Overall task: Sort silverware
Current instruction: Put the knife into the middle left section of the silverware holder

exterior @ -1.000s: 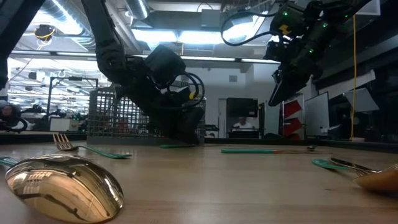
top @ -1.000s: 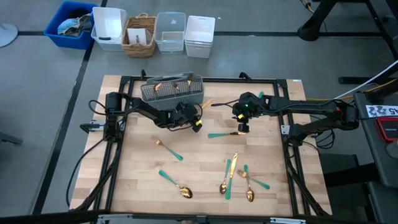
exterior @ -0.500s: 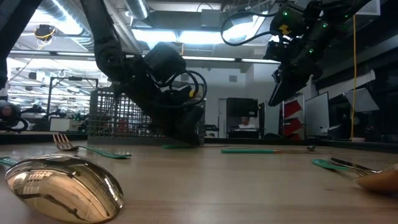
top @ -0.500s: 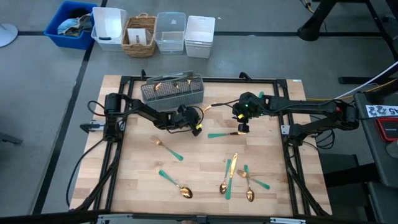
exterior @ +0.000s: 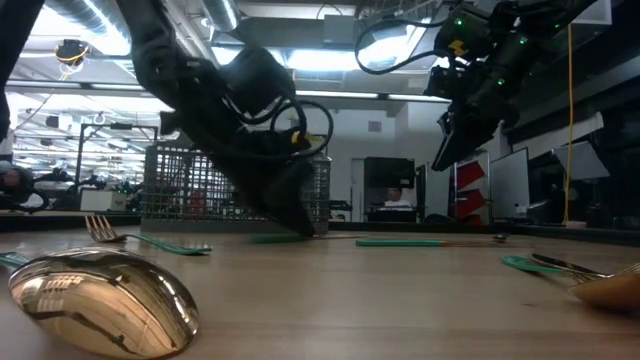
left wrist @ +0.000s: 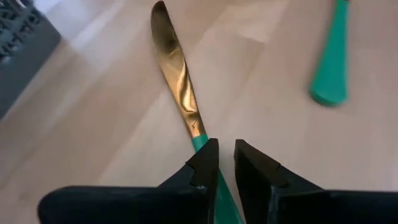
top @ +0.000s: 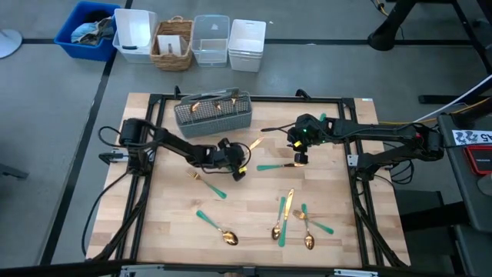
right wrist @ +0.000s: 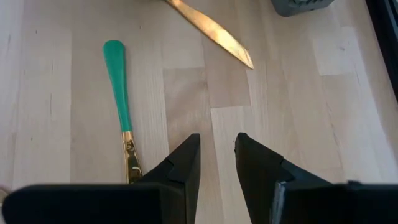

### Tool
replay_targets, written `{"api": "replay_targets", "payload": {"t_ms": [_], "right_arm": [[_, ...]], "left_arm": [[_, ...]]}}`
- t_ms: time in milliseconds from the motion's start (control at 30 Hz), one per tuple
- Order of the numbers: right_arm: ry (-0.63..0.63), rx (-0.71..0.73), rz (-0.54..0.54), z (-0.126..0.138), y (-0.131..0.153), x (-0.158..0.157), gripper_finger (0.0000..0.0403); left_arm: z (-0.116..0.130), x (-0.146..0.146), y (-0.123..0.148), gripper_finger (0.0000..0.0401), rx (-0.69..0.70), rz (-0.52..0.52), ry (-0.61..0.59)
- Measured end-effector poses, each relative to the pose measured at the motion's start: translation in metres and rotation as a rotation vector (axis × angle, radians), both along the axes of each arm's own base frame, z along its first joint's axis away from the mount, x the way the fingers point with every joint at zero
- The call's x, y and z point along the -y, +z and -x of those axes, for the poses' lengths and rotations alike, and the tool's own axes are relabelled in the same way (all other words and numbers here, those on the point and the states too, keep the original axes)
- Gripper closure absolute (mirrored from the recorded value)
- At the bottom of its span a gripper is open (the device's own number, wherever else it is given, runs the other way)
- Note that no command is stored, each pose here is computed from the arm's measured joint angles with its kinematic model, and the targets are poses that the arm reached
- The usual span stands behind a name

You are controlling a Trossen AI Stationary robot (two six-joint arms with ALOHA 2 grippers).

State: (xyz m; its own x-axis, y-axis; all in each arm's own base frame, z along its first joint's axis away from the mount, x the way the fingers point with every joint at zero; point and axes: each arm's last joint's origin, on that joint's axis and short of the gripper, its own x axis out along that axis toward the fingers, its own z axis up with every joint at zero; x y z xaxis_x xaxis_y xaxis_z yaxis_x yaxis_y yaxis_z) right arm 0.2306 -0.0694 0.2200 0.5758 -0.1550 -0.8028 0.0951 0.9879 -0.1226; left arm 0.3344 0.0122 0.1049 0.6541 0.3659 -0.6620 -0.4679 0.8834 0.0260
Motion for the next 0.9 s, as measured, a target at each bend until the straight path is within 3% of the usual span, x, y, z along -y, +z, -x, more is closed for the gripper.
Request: {"api": "replay_targets", "payload": {"t_ms": [433,733,900], "right_arm": [[0.0,0.001,0.0,0.0,0.0,0.0,0.0302],[0.0,0.001,0.0,0.0,0.0,0.0,0.0302],[0.0,0.001,0.0,0.0,0.0,0.0,0.0302]], "left_arm": [[-0.002,0.001,0.011,0.035,0.063,-0.006,0.02],[-0.002,-0.003,0.011,0.0281,0.057,-0.013,0.016],[-0.002,-0.01,0.011,0.0265,0.058,-0.015,0.039]]}}
